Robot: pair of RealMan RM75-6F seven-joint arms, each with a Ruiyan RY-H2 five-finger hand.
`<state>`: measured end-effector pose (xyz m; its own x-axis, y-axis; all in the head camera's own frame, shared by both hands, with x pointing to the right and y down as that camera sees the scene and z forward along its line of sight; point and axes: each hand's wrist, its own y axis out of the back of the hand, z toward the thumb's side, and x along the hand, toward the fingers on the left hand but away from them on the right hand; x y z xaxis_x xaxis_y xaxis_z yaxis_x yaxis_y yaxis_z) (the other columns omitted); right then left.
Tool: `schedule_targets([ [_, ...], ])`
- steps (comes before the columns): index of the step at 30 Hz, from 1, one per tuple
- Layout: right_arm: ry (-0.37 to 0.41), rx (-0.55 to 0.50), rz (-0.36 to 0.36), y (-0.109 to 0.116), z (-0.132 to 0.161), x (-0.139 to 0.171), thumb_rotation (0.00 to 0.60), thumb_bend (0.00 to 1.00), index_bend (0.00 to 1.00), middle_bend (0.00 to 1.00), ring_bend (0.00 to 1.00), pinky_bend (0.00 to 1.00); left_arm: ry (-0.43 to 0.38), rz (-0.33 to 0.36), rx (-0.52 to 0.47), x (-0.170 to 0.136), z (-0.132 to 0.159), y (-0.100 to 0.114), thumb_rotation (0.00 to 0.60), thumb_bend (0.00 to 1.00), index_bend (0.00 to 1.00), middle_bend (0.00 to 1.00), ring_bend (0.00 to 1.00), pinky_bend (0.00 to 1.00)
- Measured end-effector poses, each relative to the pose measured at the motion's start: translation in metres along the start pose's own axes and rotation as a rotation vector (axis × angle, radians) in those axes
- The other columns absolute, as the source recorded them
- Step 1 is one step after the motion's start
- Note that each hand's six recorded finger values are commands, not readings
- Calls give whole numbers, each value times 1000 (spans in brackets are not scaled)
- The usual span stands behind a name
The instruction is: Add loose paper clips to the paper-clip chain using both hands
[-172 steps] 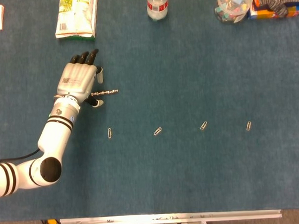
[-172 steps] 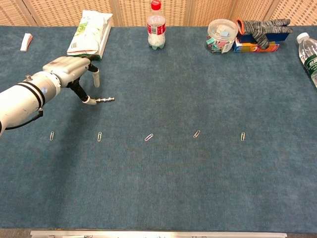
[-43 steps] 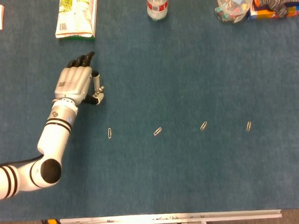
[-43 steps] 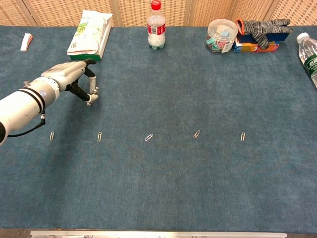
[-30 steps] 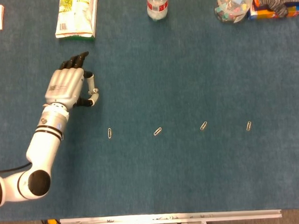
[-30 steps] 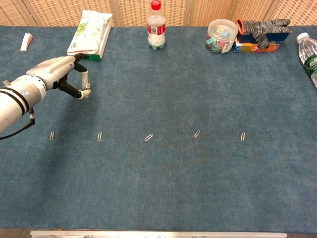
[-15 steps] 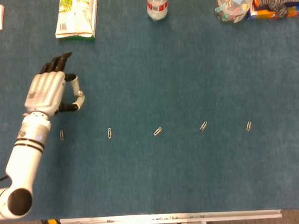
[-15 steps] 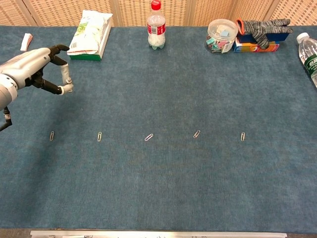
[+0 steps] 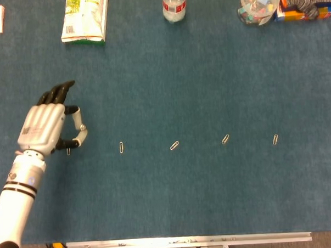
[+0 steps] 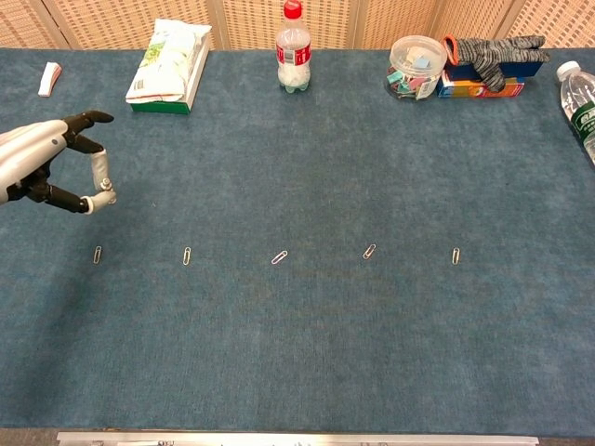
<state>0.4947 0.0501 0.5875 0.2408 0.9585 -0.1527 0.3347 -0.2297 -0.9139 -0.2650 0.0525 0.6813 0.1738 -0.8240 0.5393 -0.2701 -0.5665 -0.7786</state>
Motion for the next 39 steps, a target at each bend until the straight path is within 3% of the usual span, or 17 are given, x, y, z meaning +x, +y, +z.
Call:
schedule_targets([
  [22, 1, 3, 9, -3, 1, -1, 600, 0, 152, 165, 64, 369, 77, -68, -55, -26, -37, -30, 600, 327, 608, 62, 0, 87],
  [39, -1, -1, 2, 0, 0, 0, 600, 0, 152, 165, 64, 369, 111, -113, -75, -18, -50, -56, 600, 329, 615, 62, 0, 87],
])
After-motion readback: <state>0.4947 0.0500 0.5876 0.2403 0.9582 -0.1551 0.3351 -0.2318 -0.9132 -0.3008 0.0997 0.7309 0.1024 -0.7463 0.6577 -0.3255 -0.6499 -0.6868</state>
